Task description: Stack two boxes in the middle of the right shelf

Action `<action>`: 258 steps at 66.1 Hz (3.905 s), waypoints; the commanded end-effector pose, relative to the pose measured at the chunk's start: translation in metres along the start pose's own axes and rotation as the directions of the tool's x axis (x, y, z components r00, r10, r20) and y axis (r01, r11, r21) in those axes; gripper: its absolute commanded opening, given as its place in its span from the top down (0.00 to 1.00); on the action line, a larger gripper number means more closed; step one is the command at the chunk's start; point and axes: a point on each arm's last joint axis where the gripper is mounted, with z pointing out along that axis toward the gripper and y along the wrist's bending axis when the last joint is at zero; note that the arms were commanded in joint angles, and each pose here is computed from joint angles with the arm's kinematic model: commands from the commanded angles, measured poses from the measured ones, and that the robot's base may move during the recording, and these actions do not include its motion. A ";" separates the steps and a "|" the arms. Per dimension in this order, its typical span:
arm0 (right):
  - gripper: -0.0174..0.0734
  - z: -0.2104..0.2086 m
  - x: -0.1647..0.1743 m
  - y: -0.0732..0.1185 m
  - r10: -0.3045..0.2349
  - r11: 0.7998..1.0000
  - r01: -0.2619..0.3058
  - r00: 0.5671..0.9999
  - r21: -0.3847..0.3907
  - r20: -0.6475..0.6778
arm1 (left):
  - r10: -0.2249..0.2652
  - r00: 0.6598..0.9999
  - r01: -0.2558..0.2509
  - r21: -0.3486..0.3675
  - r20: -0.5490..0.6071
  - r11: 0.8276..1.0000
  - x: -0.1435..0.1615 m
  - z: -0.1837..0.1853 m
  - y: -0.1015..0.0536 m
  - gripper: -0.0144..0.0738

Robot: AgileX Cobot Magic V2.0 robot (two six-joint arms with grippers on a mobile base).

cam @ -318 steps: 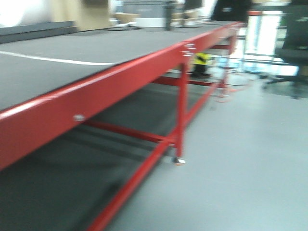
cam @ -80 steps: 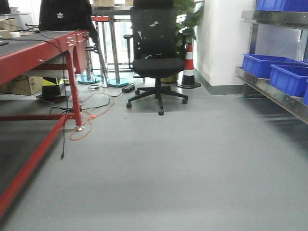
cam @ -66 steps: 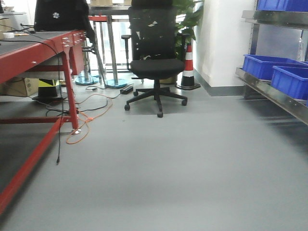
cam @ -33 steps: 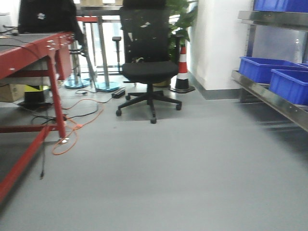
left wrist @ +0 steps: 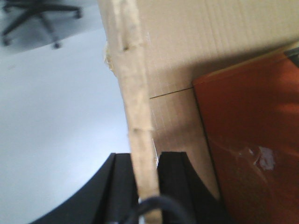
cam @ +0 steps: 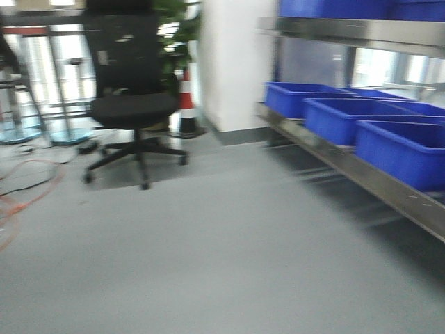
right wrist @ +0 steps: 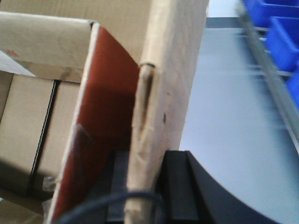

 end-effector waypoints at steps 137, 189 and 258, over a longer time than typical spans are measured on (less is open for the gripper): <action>0.97 -0.010 -0.009 -0.002 -0.030 0.999 0.028 0.995 0.031 0.090 | 0.018 0.999 -0.016 -0.030 0.049 0.999 -0.005 -0.005 0.004 0.96; 0.97 -0.010 -0.009 -0.002 -0.030 0.999 0.028 0.995 0.031 0.090 | 0.018 0.999 -0.016 -0.030 0.049 0.999 -0.005 -0.005 0.004 0.96; 0.97 -0.010 -0.009 -0.002 -0.030 0.999 0.028 0.995 0.031 0.090 | 0.018 0.999 -0.016 -0.030 0.049 0.999 -0.005 -0.005 0.004 0.96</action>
